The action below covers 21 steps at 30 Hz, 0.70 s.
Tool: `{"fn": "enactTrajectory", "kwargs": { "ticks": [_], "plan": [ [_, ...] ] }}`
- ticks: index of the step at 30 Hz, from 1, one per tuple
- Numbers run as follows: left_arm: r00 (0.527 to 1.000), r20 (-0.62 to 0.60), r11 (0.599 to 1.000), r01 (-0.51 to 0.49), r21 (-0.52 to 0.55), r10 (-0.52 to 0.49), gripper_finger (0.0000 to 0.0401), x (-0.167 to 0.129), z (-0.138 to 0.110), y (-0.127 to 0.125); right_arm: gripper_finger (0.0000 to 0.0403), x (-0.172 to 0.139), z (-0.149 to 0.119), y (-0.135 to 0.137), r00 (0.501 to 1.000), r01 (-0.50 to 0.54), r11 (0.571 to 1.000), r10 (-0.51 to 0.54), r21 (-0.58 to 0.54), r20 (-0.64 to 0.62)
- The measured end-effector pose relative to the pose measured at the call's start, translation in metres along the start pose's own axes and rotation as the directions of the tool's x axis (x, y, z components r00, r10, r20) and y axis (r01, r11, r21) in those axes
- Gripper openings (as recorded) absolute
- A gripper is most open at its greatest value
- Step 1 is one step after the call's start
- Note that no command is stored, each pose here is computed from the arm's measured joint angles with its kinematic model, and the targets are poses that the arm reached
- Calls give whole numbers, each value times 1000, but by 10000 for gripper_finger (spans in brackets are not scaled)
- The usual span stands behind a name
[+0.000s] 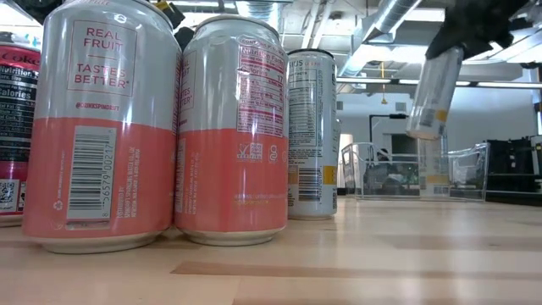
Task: Sort soda cans
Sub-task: Put the right black and white soda can in the right transparent bin
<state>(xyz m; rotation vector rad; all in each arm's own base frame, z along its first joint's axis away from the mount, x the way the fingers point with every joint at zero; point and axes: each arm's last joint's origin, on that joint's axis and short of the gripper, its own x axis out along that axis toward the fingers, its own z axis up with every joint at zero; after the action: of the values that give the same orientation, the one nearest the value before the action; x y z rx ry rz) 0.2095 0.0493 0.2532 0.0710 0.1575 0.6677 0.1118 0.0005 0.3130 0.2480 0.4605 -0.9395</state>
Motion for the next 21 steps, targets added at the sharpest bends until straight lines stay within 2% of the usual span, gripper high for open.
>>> {"fn": "enactTrajectory", "kwargs": {
  "ticks": [6,13,21],
  "plan": [
    [1000,0,1000,-1,0,1,247,0,0,0,242,17,-5,-13,983,183,982,-183,37,-14],
    [1000,-9,1000,-1,5,1,247,0,-1,0,242,41,-31,-23,944,325,945,-322,28,-66],
    [1000,-4,1000,-2,-3,2,247,0,0,0,242,60,-50,-21,939,337,941,-332,39,-87]
  ]
}}
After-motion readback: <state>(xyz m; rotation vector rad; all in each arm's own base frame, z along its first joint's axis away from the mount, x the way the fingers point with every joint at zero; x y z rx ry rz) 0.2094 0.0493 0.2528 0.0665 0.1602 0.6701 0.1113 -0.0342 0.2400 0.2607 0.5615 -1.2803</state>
